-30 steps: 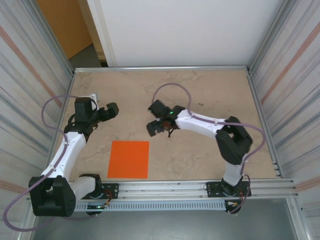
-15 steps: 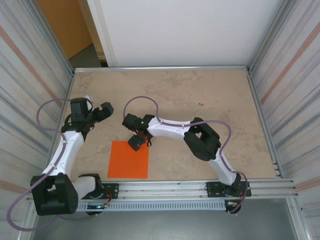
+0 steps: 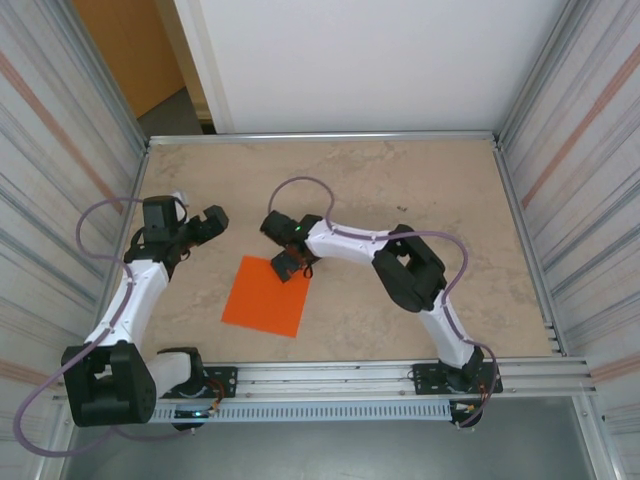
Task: Fold a paper plane with a square sheet of paper (pick it up from the middle)
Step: Move the square sheet of paper to the center of the table.
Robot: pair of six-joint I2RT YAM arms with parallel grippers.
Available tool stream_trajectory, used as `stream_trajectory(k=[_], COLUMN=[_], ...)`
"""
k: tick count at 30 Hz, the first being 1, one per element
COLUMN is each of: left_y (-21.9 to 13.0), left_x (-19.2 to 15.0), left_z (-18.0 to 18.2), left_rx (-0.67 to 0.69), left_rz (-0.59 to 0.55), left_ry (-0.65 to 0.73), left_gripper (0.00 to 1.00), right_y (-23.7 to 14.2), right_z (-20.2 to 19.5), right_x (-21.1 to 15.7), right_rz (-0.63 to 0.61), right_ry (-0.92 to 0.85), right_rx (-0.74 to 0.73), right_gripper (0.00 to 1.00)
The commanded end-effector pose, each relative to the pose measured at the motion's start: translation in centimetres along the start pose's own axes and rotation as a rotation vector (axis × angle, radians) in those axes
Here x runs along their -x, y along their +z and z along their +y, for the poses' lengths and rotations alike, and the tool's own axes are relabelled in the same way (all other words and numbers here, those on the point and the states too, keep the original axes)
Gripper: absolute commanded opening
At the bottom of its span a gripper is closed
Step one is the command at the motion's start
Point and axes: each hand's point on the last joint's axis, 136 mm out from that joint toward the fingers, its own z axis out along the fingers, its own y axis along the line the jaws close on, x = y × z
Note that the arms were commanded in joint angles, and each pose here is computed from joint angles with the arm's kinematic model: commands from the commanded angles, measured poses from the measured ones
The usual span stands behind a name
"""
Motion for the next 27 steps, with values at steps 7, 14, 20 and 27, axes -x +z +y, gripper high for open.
stream_trajectory(k=[7, 14, 20, 27], left_y=[0.5, 1.7, 4.0, 8.1], left_x=[-0.3, -2.1, -6.9, -12.8], left_z=[-1.4, -2.8, -7.7, -15.4], left_rx=[-0.081, -0.163, -0.23, -0.274], left_rz=[0.06, 0.154, 0.314, 0.46], left_ry=[-0.026, -0.102, -0.122, -0.136], left_gripper=[0.98, 0.94, 0.81, 0.6], right_y=[1.7, -2.5, -4.0, -1.1], right_z=[-16.6, -18.0, -16.4, -17.8], right_x=[-5.9, -2.4, 0.5, 1.7], right_rz=[0.195, 0.067, 0.023, 0.059], right_ry=[0.584, 0.664, 0.61, 0.703], right_rx=[-0.299, -0.046, 0.191, 0.343], right_gripper=[0.98, 0.95, 0.92, 0.74])
